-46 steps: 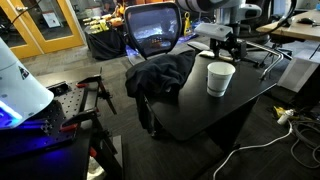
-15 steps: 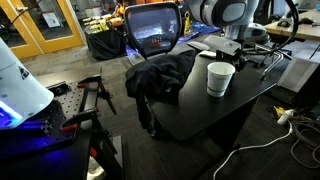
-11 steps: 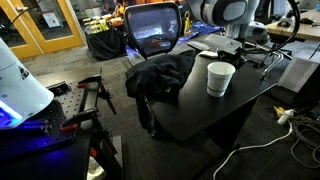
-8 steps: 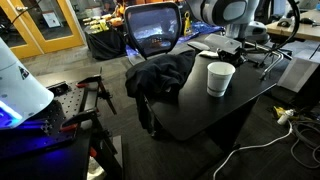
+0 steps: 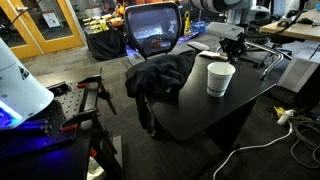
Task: Put the blue pen inside the white cup
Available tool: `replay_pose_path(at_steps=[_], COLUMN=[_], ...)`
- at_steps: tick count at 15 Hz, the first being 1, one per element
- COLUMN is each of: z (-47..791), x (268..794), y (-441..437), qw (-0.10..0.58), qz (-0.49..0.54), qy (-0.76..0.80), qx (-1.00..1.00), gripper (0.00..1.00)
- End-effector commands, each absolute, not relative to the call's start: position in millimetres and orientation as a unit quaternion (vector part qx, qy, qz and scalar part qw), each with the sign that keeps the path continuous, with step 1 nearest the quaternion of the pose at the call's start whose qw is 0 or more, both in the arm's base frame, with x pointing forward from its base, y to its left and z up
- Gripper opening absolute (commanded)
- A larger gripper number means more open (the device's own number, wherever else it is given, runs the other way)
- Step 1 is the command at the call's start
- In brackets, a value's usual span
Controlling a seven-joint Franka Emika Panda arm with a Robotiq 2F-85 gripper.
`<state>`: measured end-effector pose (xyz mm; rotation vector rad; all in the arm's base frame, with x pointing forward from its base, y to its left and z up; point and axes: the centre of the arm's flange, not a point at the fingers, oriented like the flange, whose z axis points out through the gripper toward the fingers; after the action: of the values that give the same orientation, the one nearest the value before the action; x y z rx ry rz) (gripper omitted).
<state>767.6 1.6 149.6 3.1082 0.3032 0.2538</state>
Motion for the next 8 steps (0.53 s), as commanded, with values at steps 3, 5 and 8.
replay_pose_path(at_steps=[3, 5, 8], z=[221.9, 237.9, 262.0], x=[721.8, 709.9, 686.2], y=[15.3, 16.6, 16.3], qw=[0.016, 0.015, 0.020], qz=[0.122, 0.135, 0.154], qy=[0.078, 0.074, 0.064], qx=[0.989, 0.988, 0.986], gripper=[0.03, 0.03, 0.03])
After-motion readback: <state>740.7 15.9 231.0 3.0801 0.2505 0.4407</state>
